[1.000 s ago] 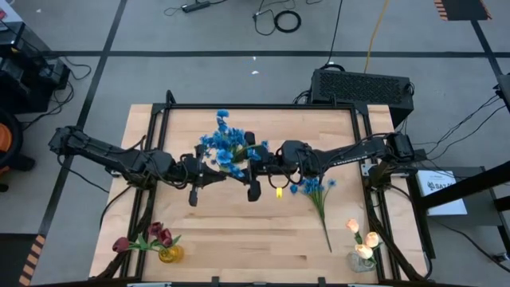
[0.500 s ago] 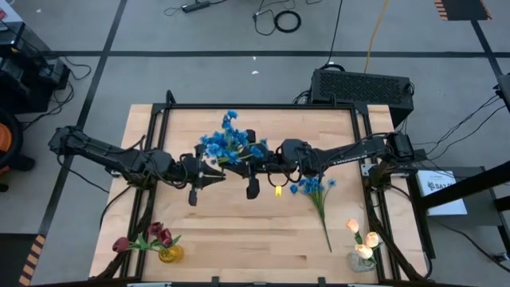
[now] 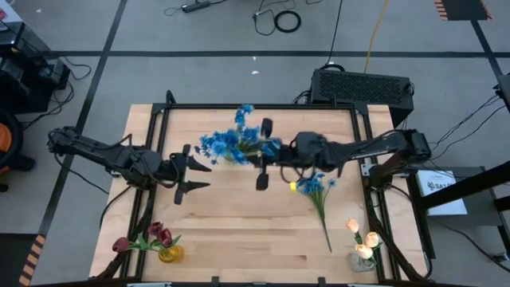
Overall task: Sort flowers into vase by color
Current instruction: Put the top blue flowers into the green vase
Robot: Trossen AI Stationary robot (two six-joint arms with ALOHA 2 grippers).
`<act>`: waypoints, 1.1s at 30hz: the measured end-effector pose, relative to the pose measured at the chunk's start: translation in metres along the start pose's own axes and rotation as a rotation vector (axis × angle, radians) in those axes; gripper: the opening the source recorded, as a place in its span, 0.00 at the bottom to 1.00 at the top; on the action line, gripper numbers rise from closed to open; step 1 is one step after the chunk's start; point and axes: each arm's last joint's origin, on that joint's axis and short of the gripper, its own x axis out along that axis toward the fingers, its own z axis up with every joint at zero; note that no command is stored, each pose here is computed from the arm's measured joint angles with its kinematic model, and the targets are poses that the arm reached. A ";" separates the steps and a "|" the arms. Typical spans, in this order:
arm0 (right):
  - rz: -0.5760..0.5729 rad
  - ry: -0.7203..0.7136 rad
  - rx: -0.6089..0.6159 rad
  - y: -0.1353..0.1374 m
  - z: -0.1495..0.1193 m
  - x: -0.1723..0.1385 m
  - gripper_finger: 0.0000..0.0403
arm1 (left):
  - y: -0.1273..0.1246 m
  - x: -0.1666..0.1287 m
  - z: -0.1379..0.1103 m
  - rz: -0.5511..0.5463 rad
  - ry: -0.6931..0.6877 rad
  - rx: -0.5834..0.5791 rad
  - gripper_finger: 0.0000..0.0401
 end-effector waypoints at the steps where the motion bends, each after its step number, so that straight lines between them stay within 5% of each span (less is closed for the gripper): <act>1: -0.008 0.001 -0.022 -0.005 0.006 -0.004 0.01 | 0.001 -0.002 -0.002 0.002 0.015 0.019 0.57; 11: -0.180 0.039 -0.079 -0.082 0.021 -0.022 0.01 | 0.004 -0.014 -0.002 0.009 0.010 0.177 0.57; 22: -0.341 0.056 0.122 -0.166 -0.005 -0.028 0.01 | 0.004 -0.031 0.022 0.010 0.037 0.234 0.57; 33: -0.247 -0.077 0.411 -0.173 -0.093 -0.016 0.01 | 0.008 -0.036 0.021 0.104 0.093 0.278 0.57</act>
